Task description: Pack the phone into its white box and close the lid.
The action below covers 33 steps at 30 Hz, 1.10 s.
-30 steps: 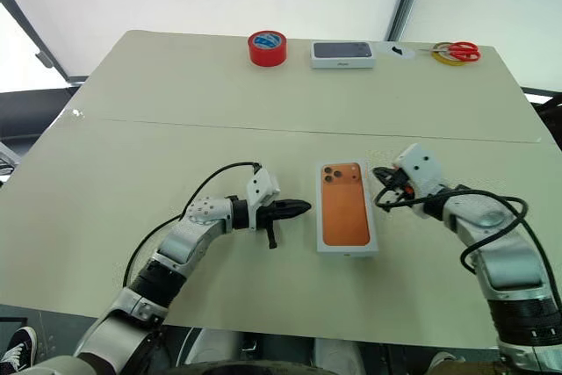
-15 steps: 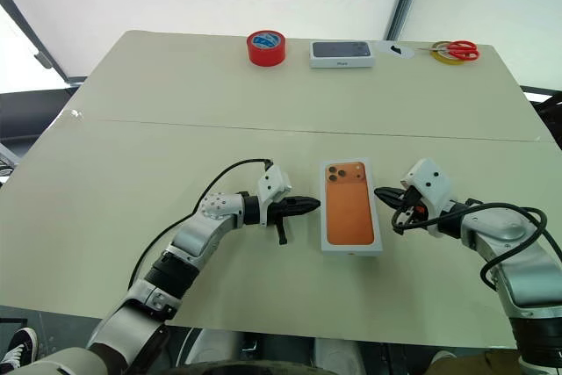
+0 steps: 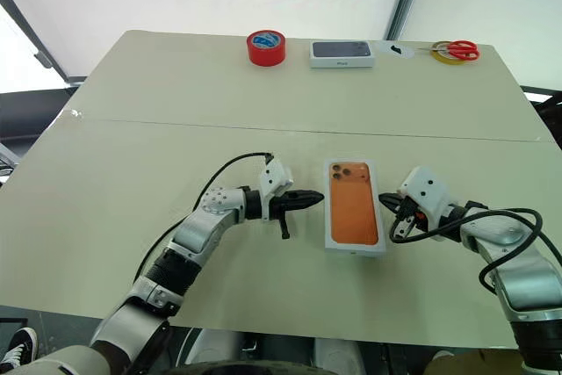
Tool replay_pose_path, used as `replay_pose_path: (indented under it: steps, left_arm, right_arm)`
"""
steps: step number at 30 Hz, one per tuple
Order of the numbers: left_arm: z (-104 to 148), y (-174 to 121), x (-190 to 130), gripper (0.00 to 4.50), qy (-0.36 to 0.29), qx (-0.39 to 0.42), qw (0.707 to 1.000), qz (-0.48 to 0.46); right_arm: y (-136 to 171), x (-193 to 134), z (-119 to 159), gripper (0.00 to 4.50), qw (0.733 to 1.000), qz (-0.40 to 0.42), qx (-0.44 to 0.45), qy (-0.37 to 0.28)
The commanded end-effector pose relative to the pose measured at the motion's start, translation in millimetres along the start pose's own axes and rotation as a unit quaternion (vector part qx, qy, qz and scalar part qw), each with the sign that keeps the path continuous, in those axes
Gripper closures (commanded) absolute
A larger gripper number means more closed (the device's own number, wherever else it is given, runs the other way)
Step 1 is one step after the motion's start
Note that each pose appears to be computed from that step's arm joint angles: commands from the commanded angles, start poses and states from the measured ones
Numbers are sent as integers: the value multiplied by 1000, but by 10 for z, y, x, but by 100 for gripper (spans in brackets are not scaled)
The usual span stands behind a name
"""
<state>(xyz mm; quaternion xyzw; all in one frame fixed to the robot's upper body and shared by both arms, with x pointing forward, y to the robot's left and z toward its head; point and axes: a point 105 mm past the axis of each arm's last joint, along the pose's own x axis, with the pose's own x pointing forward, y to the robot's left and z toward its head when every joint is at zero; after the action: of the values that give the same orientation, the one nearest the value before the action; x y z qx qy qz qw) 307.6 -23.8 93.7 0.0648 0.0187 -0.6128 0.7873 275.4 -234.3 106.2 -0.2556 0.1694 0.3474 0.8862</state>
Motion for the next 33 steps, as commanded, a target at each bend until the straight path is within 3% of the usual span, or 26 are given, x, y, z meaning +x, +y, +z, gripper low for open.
replay_pose_path:
  steps: [1, 7, 10, 19, 21, 24, 29, 32, 33]
  left_arm:
    - [183, -21, 79, 450, -22, 17, 1000, -7]
    - [104, 84, -75, 450, -11, 20, 1000, 11]
    - [101, 129, -112, 450, -12, 21, 999, 20]
    - [459, 256, 139, 450, -72, 35, 996, 44]
    - [410, 253, 230, 450, -61, 42, 997, 38]
    - [224, 215, 292, 450, -24, 29, 999, 18]
    - [-50, 215, 252, 450, 31, 21, 999, 5]
    - [-36, 292, 172, 450, 15, -26, 999, 19]
    - [-2, 272, 126, 424, 4, -25, 1000, 8]
  right_arm:
    - [26, 15, 134, 445, 999, 15, -50, -11]
    - [61, 40, 186, 445, 997, 23, -66, -21]
    - [-69, 29, 247, 445, 998, 0, -56, -36]
    - [-228, 38, 416, 445, 996, -15, -54, -76]
    - [-165, 65, 469, 445, 995, 3, -25, -95]
    - [-17, 112, 383, 445, 996, 34, -36, -72]
    - [369, 189, -32, 445, 987, 110, -117, 31]
    - [415, 234, 36, 445, 992, 112, -62, 10]
    - [455, 224, 99, 421, 991, 130, -35, -5]
